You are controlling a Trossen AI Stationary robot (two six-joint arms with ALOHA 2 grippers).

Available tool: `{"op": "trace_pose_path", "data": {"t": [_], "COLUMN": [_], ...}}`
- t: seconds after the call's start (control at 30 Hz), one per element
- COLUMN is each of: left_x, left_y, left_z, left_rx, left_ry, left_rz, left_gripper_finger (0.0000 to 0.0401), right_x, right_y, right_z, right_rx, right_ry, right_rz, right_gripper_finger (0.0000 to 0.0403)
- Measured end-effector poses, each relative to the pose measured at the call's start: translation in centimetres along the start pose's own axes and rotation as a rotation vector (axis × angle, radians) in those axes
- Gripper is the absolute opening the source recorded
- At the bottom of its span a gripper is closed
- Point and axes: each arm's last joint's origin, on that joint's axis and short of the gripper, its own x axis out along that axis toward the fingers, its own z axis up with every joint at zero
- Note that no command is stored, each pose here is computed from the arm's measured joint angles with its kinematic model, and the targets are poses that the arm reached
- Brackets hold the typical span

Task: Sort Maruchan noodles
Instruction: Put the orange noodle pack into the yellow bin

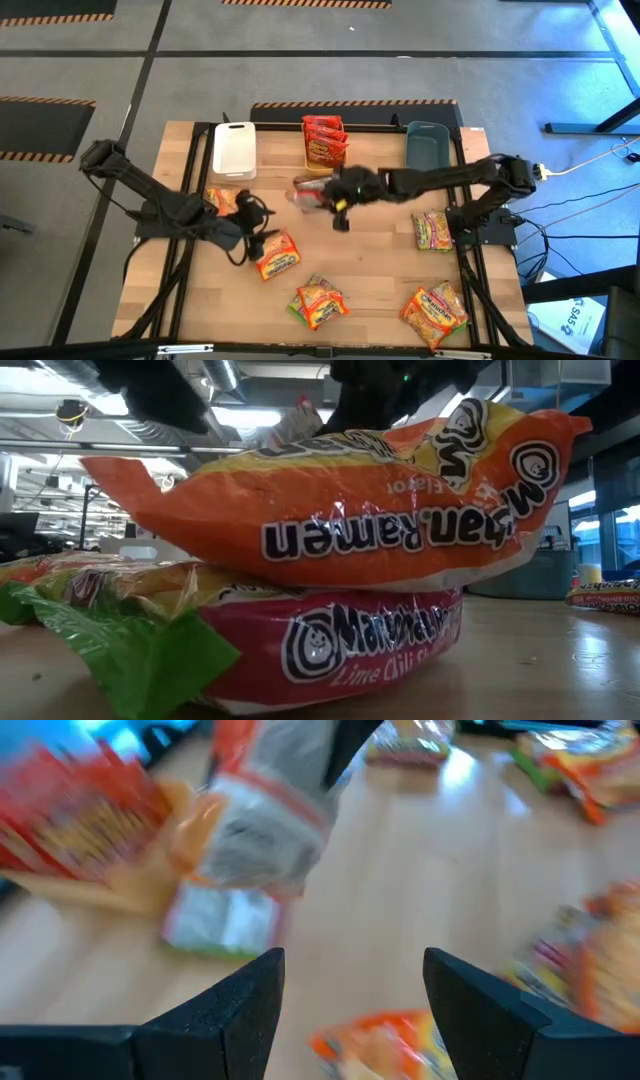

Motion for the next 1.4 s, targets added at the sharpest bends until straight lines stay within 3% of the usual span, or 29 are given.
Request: {"op": "trace_pose_path", "data": {"t": [0.13, 0.3, 0.57, 0.73, 0.97, 1.4], "left_x": [0.8, 1.5, 3.6, 5.2, 7.6, 9.5], "left_y": [1.0, 1.7, 1.4, 1.0, 0.7, 1.0], "left_z": [1.1, 2.1, 4.2, 6.2, 8.3, 10.9], "left_rx": [0.037, 0.138, 0.468, 0.691, 0.841, 0.892], "left_ry": [-0.077, -0.13, -0.177, -0.106, -0.011, 0.048], "left_rz": [0.104, 0.203, 0.426, 0.606, 0.724, 0.837], "left_gripper_finger": [0.0234, 0.0234, 0.0234, 0.0234, 0.0234, 0.0234], "right_x": [-1.5, -3.9, -6.0, -6.4, -7.0, -6.8], "right_y": [-3.1, -6.7, -11.4, -12.0, -12.0, -11.0], "right_z": [0.5, 1.4, 2.9, 3.7, 4.8, 5.0], "right_rx": [0.054, 0.213, 0.508, 0.617, 0.702, 0.751], "right_ry": [-0.026, -0.116, -0.379, -0.498, -0.612, -0.59], "right_rz": [-0.055, -0.1, -0.047, -0.015, 0.069, 0.184], "right_gripper_finger": [0.0114, 0.0114, 0.0114, 0.0114, 0.0114, 0.0115]}}
